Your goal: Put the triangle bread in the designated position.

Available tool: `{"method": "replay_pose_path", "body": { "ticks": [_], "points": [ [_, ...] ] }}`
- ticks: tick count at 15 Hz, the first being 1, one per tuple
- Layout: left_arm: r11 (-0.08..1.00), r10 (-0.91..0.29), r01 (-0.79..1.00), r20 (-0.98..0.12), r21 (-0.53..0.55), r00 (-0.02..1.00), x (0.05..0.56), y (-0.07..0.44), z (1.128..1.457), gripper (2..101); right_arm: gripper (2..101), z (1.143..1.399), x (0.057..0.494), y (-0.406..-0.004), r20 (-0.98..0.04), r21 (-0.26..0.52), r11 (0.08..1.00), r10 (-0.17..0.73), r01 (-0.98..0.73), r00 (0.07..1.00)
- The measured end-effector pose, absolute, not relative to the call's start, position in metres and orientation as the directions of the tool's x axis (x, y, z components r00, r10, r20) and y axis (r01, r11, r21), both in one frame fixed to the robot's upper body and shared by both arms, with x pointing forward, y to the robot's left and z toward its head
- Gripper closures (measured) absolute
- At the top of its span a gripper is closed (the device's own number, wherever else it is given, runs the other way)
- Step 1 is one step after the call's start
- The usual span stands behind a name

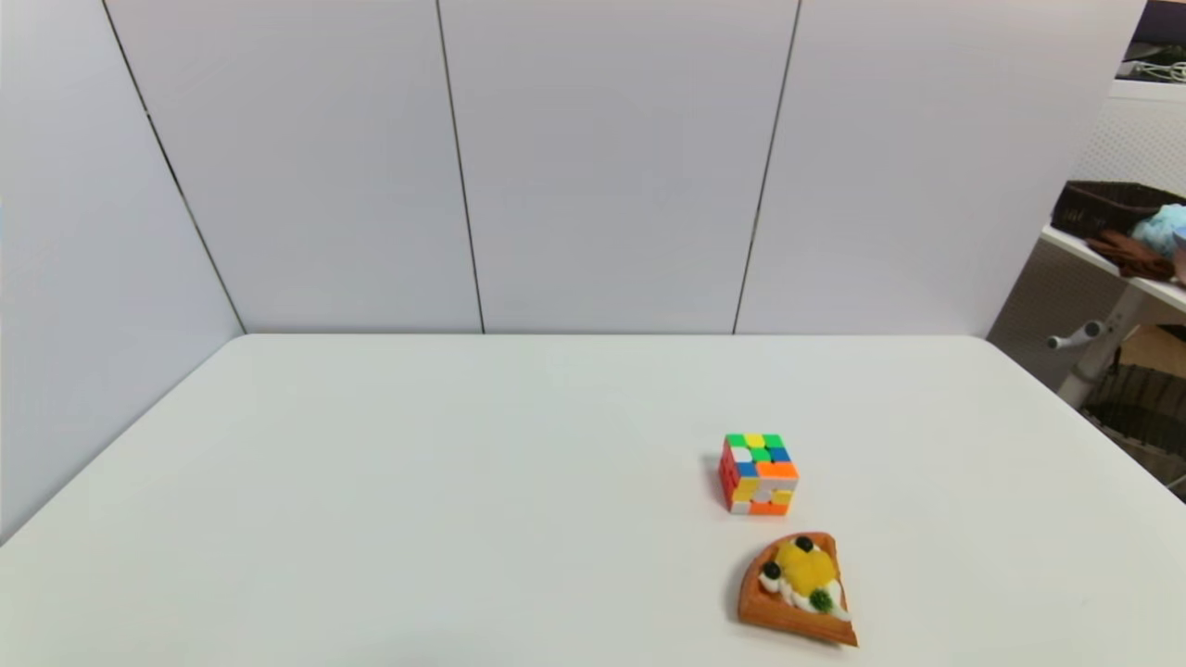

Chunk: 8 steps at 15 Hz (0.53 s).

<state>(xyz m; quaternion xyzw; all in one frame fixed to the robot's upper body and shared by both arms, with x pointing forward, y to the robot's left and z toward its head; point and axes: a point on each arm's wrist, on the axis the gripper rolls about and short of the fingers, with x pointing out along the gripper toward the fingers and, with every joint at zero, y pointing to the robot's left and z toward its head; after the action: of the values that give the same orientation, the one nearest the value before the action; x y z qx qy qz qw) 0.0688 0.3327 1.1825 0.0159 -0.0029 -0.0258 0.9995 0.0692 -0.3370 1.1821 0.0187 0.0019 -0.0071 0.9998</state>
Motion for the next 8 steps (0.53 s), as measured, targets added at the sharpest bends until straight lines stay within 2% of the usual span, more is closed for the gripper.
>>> {"method": "replay_pose_path", "body": {
  "ticks": [8],
  "points": [
    [0.998, -0.052, 0.052, 0.004, 0.032, 0.999, 0.0689, 0.3327, 1.1826, 5.4, 4.3, 1.1822, 0.0691, -0.3371, -0.003, 0.041, 0.999, -0.015, 0.015, 1.0]
  ]
}}
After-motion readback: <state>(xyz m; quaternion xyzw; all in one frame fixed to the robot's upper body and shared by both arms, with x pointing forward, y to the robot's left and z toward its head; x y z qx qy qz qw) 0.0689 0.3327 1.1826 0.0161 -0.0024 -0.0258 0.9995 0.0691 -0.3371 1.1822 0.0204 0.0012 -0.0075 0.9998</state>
